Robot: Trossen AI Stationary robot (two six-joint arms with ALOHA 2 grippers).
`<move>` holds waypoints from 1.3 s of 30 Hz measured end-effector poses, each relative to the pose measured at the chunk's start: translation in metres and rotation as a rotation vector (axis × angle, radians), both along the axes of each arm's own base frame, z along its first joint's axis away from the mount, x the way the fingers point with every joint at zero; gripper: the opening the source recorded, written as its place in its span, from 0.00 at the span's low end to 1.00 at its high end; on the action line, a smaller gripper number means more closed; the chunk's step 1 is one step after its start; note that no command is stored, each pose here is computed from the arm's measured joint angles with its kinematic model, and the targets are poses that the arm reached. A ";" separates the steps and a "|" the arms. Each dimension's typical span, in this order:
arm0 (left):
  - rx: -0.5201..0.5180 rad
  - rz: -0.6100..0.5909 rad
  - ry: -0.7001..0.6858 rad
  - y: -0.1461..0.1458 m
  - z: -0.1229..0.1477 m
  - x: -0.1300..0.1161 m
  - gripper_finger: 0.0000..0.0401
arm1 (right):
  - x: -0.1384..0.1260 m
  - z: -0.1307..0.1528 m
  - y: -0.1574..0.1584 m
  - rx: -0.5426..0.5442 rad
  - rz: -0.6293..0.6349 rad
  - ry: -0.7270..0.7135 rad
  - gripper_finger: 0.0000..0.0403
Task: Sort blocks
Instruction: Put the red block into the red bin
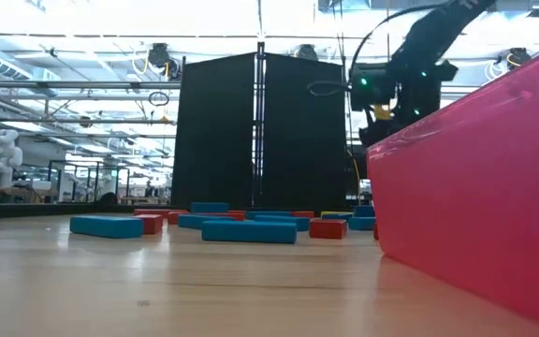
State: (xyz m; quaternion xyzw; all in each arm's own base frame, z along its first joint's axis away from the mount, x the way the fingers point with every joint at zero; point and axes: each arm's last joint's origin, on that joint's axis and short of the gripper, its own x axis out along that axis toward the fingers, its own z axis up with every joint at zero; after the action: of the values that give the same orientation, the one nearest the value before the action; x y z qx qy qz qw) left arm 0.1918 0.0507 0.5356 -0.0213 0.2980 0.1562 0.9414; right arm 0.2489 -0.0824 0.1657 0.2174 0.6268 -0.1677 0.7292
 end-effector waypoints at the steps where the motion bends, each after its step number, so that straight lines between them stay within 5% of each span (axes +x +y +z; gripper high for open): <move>1: 0.000 0.000 0.000 0.000 0.000 0.000 0.04 | -0.002 -0.004 0.001 0.002 -0.005 0.005 0.66; 6: 0.006 -0.005 0.002 0.000 0.000 0.000 0.04 | -0.007 -0.016 0.002 -0.034 -0.014 -0.003 0.56; 12: 0.009 -0.007 0.003 0.000 0.000 0.000 0.04 | -0.006 -0.017 0.002 -0.040 -0.004 -0.012 0.07; 17: 0.026 -0.020 0.010 0.000 0.000 0.000 0.04 | -0.004 0.001 0.004 -0.068 0.049 0.025 0.05; 26: 0.039 -0.030 0.018 0.000 0.000 0.000 0.04 | 0.005 0.109 0.048 -0.100 0.193 -0.226 0.05; 39: 0.056 -0.049 0.078 -0.001 -0.004 -0.003 0.04 | 0.016 0.091 0.147 -0.019 0.508 -0.274 0.05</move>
State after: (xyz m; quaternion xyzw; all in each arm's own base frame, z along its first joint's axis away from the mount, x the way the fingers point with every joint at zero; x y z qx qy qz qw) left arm 0.1886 0.0501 0.5315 0.0183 0.3303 0.1419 0.9330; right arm 0.2646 0.0643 0.2567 0.0671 0.5552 0.0451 0.8278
